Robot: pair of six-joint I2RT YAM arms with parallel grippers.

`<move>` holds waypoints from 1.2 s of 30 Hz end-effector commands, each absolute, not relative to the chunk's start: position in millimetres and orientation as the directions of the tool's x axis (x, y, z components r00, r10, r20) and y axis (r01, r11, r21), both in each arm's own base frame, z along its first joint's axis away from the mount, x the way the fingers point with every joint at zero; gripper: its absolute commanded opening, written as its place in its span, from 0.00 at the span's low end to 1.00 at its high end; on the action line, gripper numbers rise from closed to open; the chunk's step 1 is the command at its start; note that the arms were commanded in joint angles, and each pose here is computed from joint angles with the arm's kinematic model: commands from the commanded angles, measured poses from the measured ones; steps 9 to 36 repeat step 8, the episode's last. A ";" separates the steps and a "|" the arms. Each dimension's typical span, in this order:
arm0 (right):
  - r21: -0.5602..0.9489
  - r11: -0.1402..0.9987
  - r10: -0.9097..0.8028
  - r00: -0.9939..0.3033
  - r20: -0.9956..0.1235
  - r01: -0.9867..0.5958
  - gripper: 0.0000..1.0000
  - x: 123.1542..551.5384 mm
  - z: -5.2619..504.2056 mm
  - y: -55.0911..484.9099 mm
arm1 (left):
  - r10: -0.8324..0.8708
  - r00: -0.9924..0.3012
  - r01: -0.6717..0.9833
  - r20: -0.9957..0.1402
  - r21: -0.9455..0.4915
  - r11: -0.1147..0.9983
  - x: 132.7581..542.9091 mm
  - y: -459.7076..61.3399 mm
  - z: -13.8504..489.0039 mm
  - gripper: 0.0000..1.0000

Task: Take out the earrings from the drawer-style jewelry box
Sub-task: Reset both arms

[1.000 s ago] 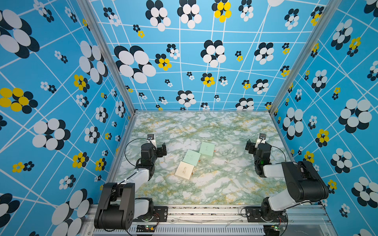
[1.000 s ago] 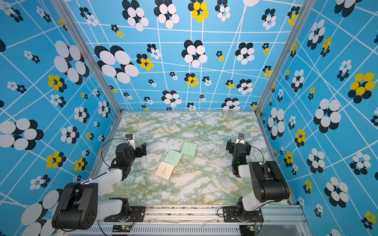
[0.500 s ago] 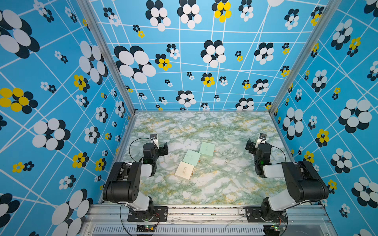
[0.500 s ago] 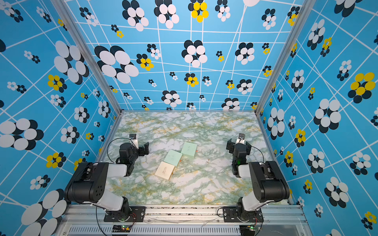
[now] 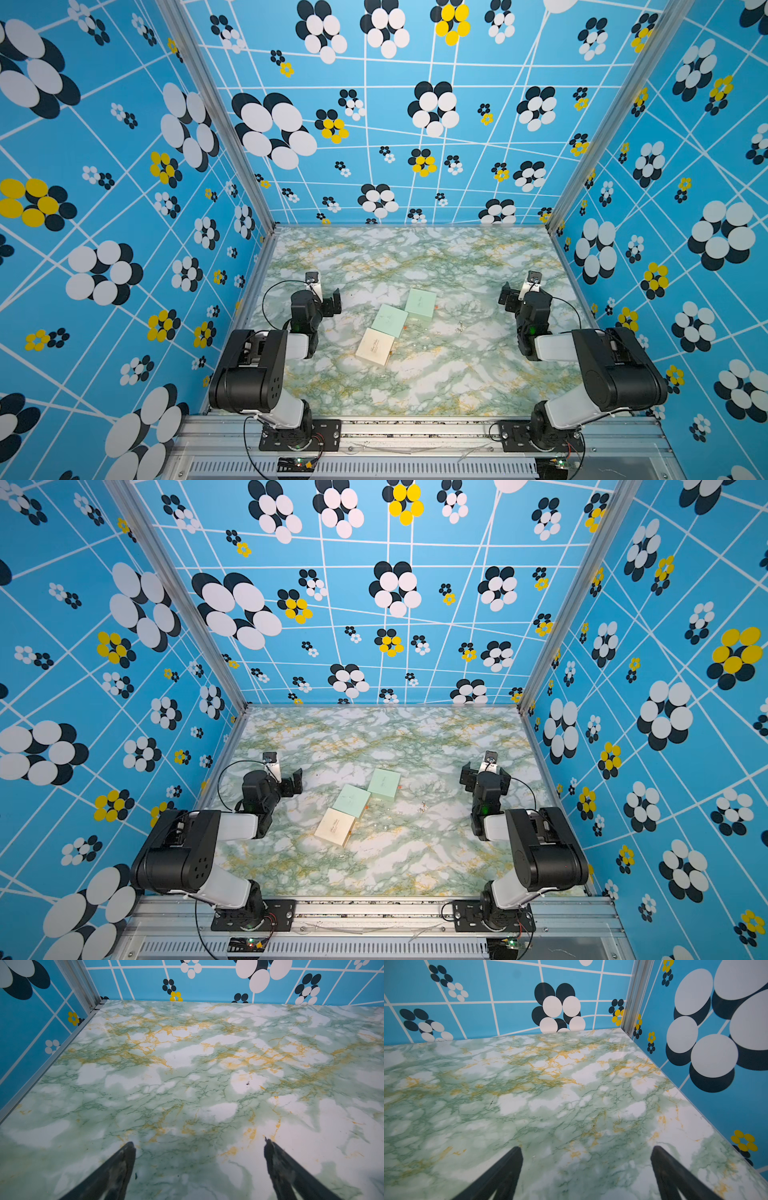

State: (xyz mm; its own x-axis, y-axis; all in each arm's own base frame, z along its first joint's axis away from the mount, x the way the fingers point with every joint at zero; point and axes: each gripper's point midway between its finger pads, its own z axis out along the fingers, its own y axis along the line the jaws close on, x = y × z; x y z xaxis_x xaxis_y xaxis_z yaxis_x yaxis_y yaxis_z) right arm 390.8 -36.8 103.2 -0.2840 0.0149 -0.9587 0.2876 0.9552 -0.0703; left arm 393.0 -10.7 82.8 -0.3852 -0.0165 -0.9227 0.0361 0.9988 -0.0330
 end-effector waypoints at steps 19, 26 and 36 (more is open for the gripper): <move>-0.066 0.952 0.024 -0.287 -0.958 0.298 1.00 388.7 99.0 -38.2 | -0.009 -0.344 0.043 -0.939 -0.025 0.999 398.7 -9.1 95.5 0.99; -0.066 0.952 0.024 -0.287 -0.958 0.298 1.00 388.7 99.0 -38.2 | -0.009 -0.344 0.043 -0.939 -0.025 0.999 398.7 -9.1 95.5 0.99; -0.066 0.952 0.024 -0.287 -0.958 0.298 1.00 388.7 99.0 -38.2 | -0.009 -0.344 0.043 -0.939 -0.025 0.999 398.7 -9.1 95.5 0.99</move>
